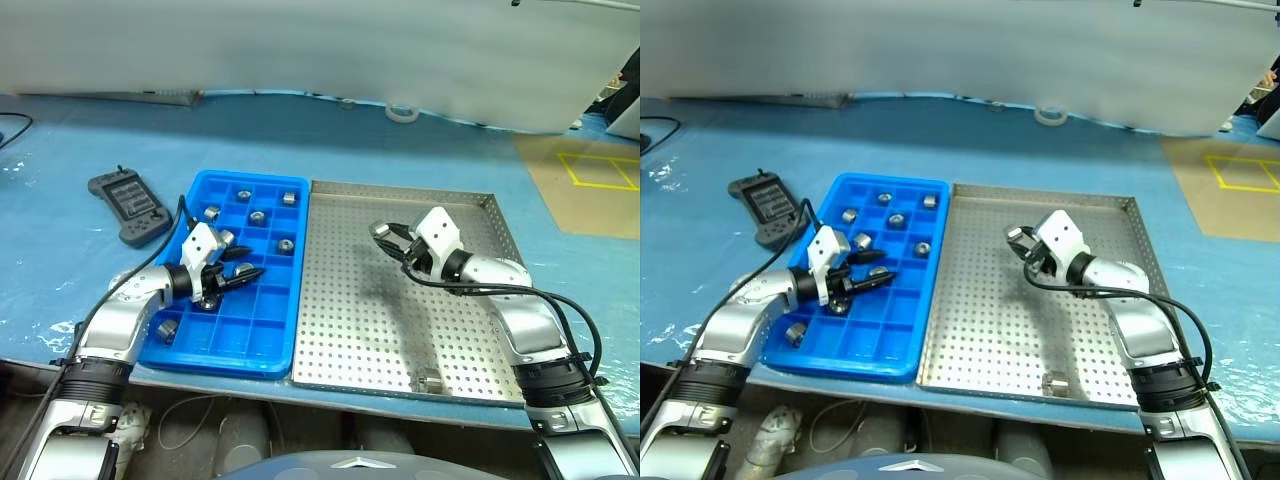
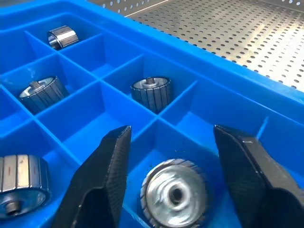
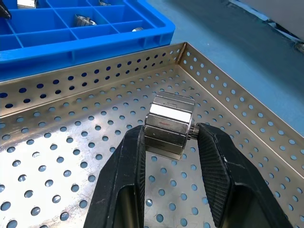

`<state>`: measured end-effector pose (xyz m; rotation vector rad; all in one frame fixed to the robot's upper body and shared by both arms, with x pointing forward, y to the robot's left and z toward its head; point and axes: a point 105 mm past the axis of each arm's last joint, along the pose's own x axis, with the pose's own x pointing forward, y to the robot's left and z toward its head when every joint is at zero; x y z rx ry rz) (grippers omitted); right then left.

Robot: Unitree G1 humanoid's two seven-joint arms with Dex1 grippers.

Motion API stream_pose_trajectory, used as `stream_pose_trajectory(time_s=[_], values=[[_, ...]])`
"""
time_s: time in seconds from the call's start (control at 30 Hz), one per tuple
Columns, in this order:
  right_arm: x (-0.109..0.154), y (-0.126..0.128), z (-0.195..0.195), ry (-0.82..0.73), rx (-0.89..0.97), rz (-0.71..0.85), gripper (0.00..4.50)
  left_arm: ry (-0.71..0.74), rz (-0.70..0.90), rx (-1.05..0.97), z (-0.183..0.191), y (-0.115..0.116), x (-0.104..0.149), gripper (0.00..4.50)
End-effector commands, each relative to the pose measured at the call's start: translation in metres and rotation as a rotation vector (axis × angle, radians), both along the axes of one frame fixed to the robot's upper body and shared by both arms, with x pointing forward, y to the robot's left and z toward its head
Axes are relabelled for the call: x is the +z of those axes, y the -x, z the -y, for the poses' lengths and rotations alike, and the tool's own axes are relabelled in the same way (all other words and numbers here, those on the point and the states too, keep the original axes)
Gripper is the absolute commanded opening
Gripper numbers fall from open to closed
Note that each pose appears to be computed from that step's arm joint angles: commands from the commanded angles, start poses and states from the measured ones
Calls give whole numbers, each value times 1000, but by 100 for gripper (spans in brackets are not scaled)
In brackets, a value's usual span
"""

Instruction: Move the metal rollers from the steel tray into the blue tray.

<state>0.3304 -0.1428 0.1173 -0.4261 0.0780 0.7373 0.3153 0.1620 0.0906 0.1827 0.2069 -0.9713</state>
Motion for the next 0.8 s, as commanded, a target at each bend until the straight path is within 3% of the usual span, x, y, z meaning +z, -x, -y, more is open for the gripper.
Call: stream_pose_trajectory(time_s=[0.03,0.23,0.43,0.8], values=[[21,2,-5,-7,42,65,123,72,40,-106,14,6,35,277],[26,1,-7,-4,57,78,123,183,45,-225,43,15,65,277],[46,13,-29,116,170,229,123,471,-129,-254,82,-6,84,277],[61,25,-37,266,236,385,123,540,-336,-338,125,-26,61,277]])
